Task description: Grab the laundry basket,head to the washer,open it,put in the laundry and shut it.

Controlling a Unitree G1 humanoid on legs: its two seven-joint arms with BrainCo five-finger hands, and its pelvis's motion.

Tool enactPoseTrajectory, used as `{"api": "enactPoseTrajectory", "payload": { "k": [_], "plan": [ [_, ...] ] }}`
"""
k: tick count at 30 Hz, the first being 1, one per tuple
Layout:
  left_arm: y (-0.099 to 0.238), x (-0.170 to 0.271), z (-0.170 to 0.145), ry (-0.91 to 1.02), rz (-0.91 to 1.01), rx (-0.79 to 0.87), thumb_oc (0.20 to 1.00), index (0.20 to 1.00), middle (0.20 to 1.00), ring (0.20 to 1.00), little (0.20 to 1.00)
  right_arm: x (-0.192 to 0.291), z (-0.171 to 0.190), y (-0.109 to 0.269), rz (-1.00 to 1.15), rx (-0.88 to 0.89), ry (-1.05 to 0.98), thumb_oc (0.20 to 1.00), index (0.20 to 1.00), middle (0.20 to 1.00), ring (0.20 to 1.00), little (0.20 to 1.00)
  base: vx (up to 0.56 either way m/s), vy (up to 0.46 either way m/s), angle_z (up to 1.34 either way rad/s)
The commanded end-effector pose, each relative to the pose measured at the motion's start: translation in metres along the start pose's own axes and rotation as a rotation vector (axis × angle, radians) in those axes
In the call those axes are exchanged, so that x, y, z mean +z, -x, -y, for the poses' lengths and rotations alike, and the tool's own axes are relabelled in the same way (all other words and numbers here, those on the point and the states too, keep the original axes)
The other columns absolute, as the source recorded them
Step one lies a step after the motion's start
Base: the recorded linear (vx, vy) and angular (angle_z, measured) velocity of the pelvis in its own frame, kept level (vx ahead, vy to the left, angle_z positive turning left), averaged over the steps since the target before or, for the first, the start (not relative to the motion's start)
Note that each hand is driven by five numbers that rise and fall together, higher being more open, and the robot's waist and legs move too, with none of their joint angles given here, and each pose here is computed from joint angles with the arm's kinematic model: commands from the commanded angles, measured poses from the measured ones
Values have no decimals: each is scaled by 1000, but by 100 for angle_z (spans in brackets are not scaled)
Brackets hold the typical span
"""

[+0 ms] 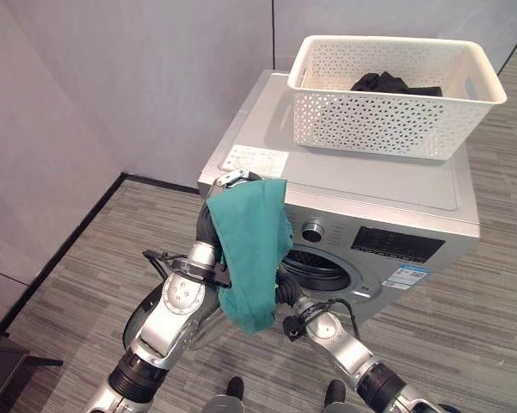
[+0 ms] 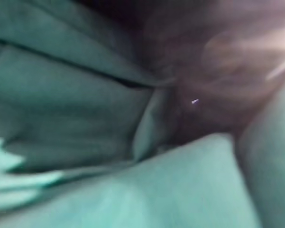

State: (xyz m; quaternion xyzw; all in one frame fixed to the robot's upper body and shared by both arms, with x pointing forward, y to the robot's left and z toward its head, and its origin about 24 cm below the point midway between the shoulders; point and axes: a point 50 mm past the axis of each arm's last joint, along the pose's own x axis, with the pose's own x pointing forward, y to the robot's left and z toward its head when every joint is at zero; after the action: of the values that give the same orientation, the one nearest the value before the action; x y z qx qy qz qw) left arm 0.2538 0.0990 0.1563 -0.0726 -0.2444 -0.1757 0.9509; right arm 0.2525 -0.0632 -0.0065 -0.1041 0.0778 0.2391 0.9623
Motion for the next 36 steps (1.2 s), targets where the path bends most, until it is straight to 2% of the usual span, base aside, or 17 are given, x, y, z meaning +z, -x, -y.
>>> {"api": "enactPoseTrajectory", "payload": {
  "k": [1,12,24,25,26,27,36],
  "plan": [
    [-12,24,5,56,148,-32,200,200,200,200,200,39,-4,-15,162,5,18,1000,1000,1000,1000,1000,6,-7,-21],
    [-13,20,10,111,136,-29,200,200,200,200,200,67,0,-26,258,-24,21,1000,1000,1000,1000,1000,-2,-8,-8],
    [-30,34,36,192,201,-138,200,200,200,200,200,86,-17,-46,273,7,-96,1000,1000,1000,1000,1000,11,14,9],
    [-33,35,41,210,208,-150,200,200,200,200,200,86,-18,-49,257,1,-156,551,551,551,551,551,-10,-14,18],
    [-34,35,41,212,208,-151,200,200,200,200,200,85,-17,-49,256,-1,-152,307,307,307,307,307,-12,-16,21],
    [-34,35,42,213,209,-153,200,200,200,200,200,86,-17,-49,257,-4,-155,200,200,200,200,200,1,-17,21],
    [-38,34,40,185,205,-124,200,200,200,200,200,82,-10,-42,269,-50,-185,200,200,200,200,200,5,-18,5]
  ]
}}
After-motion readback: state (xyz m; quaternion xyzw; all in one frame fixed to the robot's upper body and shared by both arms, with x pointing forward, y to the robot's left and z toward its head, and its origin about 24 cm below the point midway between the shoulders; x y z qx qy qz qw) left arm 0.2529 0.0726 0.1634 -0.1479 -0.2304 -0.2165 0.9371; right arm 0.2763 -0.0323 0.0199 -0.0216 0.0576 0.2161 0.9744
